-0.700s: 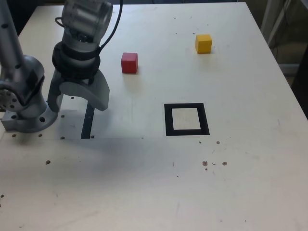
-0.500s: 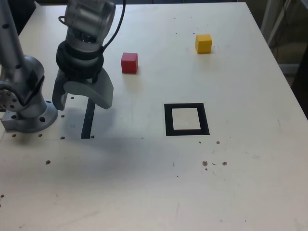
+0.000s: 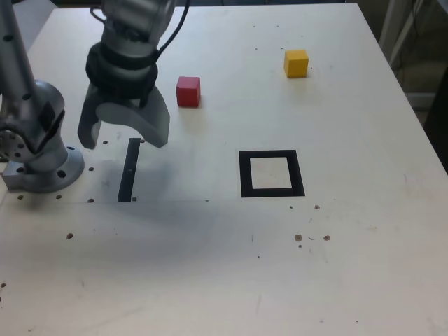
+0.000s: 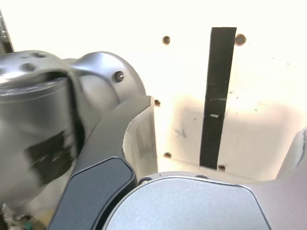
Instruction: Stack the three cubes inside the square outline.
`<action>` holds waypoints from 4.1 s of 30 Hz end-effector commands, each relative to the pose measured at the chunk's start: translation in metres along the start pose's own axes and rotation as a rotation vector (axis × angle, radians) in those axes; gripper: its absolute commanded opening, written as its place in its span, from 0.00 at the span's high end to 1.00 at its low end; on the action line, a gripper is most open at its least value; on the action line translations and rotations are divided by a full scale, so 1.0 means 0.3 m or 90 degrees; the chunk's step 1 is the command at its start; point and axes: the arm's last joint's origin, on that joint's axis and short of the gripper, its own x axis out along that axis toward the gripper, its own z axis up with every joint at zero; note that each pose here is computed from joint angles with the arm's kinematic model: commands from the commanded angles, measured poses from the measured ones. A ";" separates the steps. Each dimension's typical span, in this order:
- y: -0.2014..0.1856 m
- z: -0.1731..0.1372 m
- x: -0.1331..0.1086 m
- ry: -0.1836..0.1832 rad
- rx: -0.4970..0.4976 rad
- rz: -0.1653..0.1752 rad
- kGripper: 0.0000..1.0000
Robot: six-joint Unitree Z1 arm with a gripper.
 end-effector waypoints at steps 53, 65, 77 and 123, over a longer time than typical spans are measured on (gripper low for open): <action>0.656 0.268 0.082 -0.030 -0.013 -0.058 0.11; 0.651 0.283 0.087 -0.071 0.019 -0.079 0.38; 0.667 0.295 0.064 -0.095 0.014 -0.062 0.48; 0.017 0.335 -0.301 -0.177 0.094 -0.041 0.70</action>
